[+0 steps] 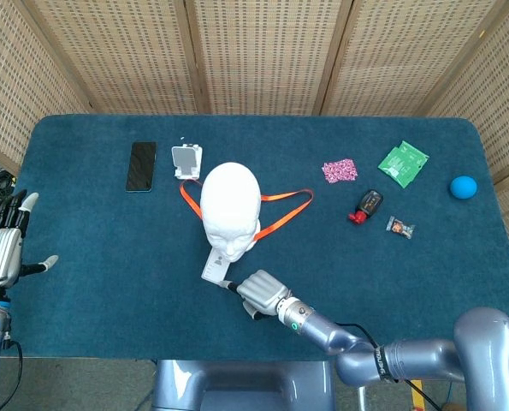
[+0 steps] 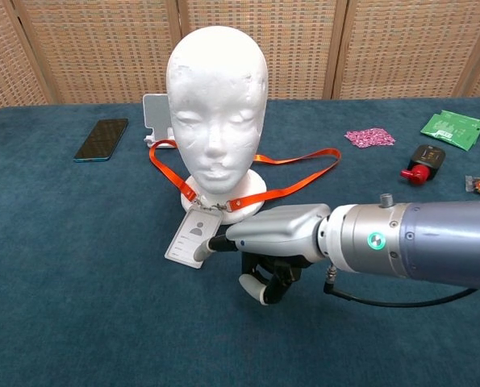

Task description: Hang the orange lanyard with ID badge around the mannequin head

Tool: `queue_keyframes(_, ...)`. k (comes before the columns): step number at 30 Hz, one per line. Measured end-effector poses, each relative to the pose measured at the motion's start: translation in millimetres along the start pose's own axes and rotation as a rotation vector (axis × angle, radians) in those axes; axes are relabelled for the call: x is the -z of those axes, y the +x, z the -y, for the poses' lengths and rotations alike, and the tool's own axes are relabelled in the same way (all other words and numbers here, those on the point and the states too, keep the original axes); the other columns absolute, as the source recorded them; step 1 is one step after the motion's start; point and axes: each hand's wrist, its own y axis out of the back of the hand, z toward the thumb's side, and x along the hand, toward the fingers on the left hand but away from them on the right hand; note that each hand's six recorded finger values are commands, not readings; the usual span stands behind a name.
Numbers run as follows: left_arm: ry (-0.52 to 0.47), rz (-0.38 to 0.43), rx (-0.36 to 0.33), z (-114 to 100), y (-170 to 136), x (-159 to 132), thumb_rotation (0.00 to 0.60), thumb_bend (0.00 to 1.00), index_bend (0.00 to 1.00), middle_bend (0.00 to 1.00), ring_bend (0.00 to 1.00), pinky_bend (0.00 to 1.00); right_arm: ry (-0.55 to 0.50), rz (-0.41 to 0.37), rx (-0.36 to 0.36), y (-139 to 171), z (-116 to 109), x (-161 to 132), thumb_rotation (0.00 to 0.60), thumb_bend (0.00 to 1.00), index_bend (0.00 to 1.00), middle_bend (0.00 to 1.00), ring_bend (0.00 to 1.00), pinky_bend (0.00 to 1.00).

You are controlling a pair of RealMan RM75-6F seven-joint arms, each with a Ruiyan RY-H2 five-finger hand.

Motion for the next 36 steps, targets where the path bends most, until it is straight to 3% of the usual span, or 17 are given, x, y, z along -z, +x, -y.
queue_keyframes(13, -0.006, 0.002, 0.010, 1.3, 1.8, 0.0, 0.600, 0.00, 0.00, 0.00, 0.00, 0.00, 0.011, 0.067, -0.023, -17.8, 0.7, 0.4, 0.600, 0.88, 0.10, 0.83, 0.81, 0.96)
queue_keyframes(18, -0.008, 0.003, 0.014, 2.0, 2.1, -0.4, 0.600, 0.00, 0.00, 0.00, 0.00, 0.00, 0.025, 0.081, -0.043, -19.3, 3.6, 2.0, 0.600, 0.88, 0.16, 0.83, 0.81, 0.96)
queue_keyframes(23, -0.009, 0.004, 0.017, 2.6, 2.3, -0.7, 0.600, 0.00, 0.00, 0.00, 0.00, 0.00, 0.033, 0.069, -0.061, -15.6, 6.0, -0.9, 0.600, 0.88, 0.23, 0.83, 0.81, 0.96)
queue_keyframes(36, -0.007, 0.007, 0.023, 3.9, 2.5, -1.9, 0.600, 0.00, 0.00, 0.00, 0.00, 0.00, 0.091, 0.011, -0.112, 3.2, 13.6, -12.1, 0.600, 0.88, 0.25, 0.83, 0.81, 0.96)
